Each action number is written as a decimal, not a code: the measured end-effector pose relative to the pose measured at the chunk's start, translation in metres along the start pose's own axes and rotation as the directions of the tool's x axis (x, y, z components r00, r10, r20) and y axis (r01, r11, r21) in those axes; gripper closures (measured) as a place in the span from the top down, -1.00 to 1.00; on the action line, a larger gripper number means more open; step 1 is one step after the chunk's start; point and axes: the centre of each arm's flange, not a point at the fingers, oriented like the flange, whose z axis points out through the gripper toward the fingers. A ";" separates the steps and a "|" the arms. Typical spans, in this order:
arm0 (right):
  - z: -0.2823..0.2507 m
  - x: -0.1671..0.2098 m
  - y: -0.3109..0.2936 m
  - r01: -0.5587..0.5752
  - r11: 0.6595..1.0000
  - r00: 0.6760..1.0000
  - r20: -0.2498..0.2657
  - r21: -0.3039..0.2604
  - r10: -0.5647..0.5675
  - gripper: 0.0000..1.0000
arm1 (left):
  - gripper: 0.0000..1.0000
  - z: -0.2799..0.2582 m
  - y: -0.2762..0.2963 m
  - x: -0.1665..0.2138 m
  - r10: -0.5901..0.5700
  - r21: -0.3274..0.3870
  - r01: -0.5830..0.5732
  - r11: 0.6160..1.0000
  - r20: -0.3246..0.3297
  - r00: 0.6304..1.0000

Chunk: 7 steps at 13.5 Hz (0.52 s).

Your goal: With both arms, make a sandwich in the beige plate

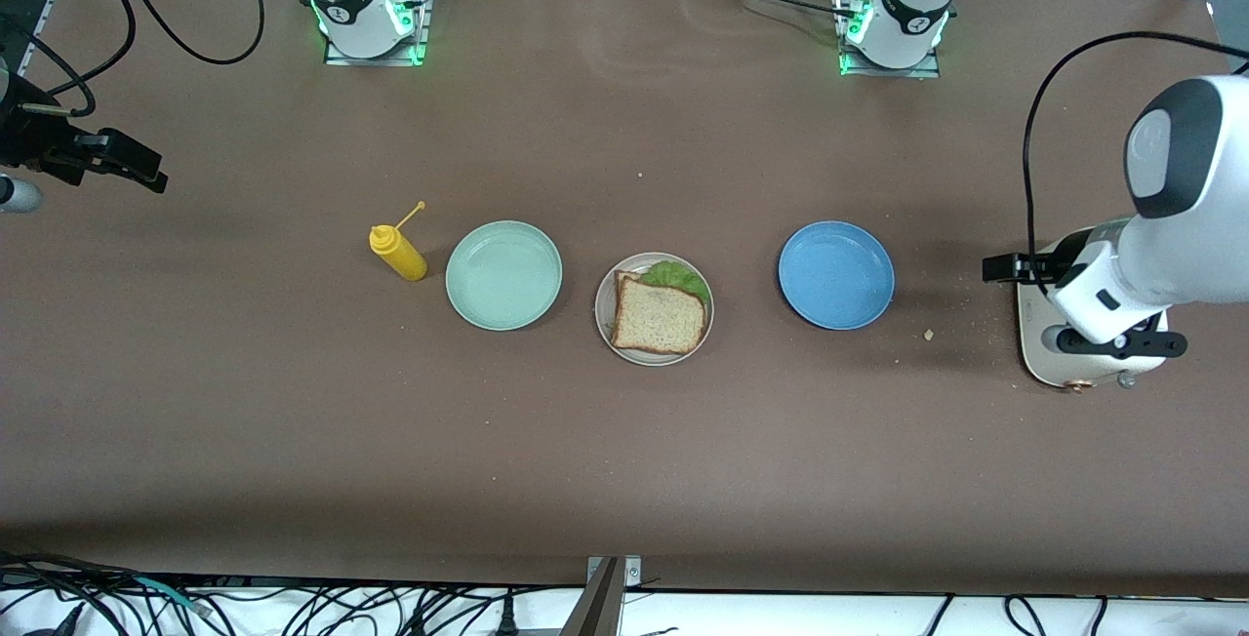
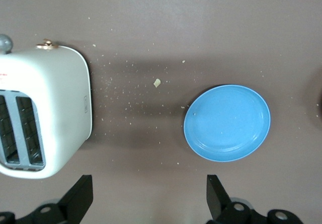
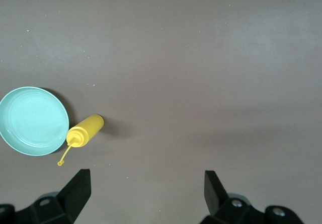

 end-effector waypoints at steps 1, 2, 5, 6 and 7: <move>0.001 -0.002 0.000 -0.002 1.000 1.000 -0.015 0.004 0.002 1.00 | 0.99 -0.007 -0.002 -0.005 -0.002 -0.003 0.002 1.000 -0.005 1.000; 0.002 -0.006 0.000 -0.009 1.000 1.000 -0.024 0.014 0.010 1.00 | 0.99 -0.015 -0.004 -0.011 -0.005 -0.003 0.004 1.000 -0.016 1.000; 0.002 -0.017 0.000 -0.024 0.999 0.999 -0.034 0.032 0.025 1.00 | 0.99 -0.037 -0.019 -0.026 -0.023 0.006 0.024 1.000 -0.049 0.999; 0.001 -0.019 0.000 -0.024 0.999 0.999 -0.037 0.033 0.025 1.00 | 0.99 -0.044 -0.026 -0.031 -0.033 0.000 0.033 0.999 -0.060 0.998; 0.000 -0.020 0.000 -0.023 0.999 0.999 -0.039 0.033 0.024 1.00 | 0.99 -0.051 -0.034 -0.036 -0.043 -0.009 0.042 0.999 -0.073 0.996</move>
